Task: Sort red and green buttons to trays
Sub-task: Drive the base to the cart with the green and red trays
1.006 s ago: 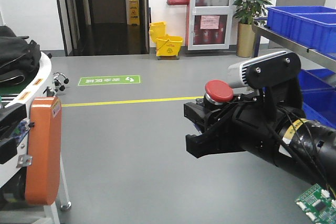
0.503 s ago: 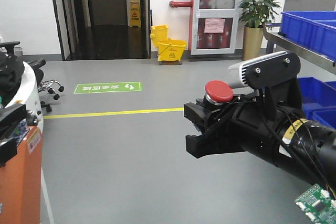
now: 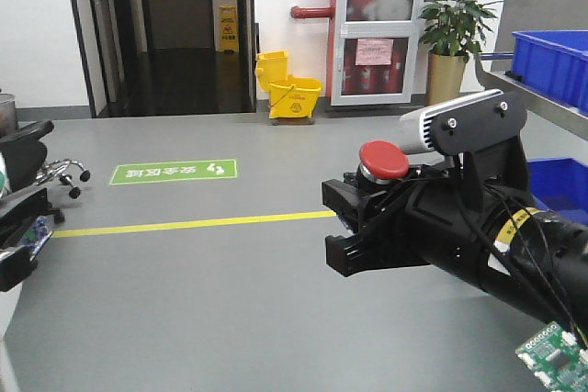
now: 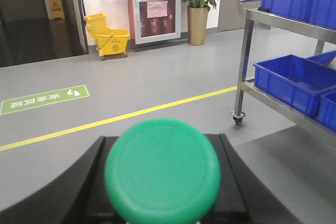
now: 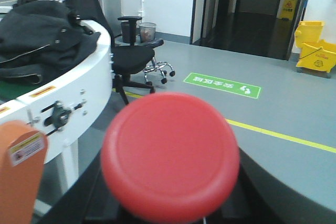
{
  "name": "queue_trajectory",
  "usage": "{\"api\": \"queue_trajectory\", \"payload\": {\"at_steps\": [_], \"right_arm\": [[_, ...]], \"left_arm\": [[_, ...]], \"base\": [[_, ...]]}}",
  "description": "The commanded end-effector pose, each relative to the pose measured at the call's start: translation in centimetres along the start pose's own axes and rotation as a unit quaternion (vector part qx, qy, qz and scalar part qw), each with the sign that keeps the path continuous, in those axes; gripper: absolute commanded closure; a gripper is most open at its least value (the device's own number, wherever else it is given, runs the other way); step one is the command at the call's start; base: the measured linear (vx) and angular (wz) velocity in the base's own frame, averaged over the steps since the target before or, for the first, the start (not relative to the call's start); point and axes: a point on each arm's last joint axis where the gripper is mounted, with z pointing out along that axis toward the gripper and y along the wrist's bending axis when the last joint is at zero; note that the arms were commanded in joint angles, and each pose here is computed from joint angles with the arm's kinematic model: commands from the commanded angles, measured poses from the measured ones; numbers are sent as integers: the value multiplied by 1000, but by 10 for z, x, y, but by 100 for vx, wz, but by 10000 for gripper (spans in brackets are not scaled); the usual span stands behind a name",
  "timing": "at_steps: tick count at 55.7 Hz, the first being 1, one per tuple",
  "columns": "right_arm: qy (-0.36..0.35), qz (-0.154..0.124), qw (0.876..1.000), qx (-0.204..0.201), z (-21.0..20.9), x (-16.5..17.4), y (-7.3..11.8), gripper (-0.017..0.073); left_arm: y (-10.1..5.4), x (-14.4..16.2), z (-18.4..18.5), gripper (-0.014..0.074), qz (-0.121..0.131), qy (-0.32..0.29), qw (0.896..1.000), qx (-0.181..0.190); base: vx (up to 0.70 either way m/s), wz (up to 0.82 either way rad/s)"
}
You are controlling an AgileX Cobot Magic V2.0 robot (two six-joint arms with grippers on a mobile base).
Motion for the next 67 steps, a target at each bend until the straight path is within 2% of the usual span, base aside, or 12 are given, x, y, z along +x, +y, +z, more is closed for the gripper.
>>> {"api": "queue_trajectory", "payload": {"at_steps": [1, 40, 67], "right_arm": [[-81, -1, 997, -3, -11, -29, 0, 568], [-81, -1, 997, -3, -11, -29, 0, 568], [-81, -1, 997, -3, -11, -29, 0, 568]], "left_arm": [[0, -23, -7, 596, -4, -71, 997, -2], [0, -23, -7, 596, -4, -71, 997, -2], [0, -23, -7, 596, -4, -71, 997, -2]], "base": [[48, -6], [45, -14], [37, -46]]}}
